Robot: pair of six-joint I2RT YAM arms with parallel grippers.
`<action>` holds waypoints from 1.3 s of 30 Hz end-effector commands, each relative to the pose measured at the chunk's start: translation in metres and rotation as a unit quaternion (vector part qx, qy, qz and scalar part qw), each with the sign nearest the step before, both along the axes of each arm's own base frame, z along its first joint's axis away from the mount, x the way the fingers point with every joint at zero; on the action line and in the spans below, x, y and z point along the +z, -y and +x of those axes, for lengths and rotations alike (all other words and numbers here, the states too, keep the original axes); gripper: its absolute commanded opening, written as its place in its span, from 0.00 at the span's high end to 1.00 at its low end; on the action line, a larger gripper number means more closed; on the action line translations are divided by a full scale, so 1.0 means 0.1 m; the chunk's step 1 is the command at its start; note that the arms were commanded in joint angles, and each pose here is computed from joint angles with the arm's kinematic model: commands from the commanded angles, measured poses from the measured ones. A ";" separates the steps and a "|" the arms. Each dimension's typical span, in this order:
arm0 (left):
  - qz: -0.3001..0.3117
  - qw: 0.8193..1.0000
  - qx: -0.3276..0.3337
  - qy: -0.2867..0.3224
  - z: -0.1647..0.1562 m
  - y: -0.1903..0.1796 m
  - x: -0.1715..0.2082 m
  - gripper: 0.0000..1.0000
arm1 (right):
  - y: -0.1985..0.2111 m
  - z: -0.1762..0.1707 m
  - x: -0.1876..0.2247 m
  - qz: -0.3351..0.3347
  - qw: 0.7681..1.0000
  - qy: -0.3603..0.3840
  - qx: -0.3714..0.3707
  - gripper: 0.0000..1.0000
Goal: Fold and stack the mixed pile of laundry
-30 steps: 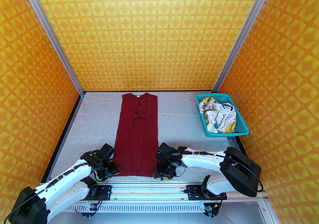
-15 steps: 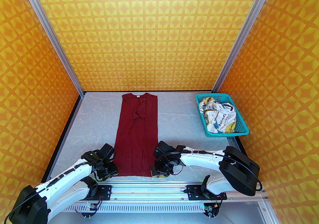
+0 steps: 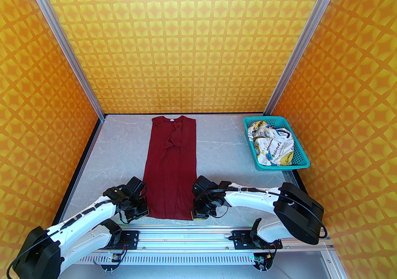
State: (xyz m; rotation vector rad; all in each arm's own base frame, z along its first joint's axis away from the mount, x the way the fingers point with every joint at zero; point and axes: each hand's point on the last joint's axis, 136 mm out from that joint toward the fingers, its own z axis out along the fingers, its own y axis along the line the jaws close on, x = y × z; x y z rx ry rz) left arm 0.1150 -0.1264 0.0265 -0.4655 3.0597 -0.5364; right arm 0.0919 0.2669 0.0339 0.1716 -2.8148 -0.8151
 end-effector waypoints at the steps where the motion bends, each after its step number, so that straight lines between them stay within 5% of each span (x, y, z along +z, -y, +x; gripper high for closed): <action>1: -0.042 0.995 -0.030 0.087 0.29 0.20 0.36 1.00 | 0.00 0.10 0.19 0.000 0.999 0.040 0.002 1.00; 9: -0.046 0.978 -0.048 0.197 0.69 0.29 1.01 1.00 | 0.02 0.43 0.67 -0.028 0.993 0.117 -0.003 1.00; 21: -0.043 0.945 0.006 0.325 1.75 0.32 1.78 1.00 | 0.18 1.57 1.33 -0.072 0.969 0.230 -0.062 1.00; 32: -0.042 0.925 0.077 0.370 2.65 0.11 1.69 1.00 | 0.15 2.75 1.48 -0.047 0.954 0.269 -0.125 1.00; 39: -0.038 0.919 0.096 0.381 3.09 0.00 1.60 1.00 | 0.01 3.17 1.27 -0.021 0.959 0.250 -0.130 1.00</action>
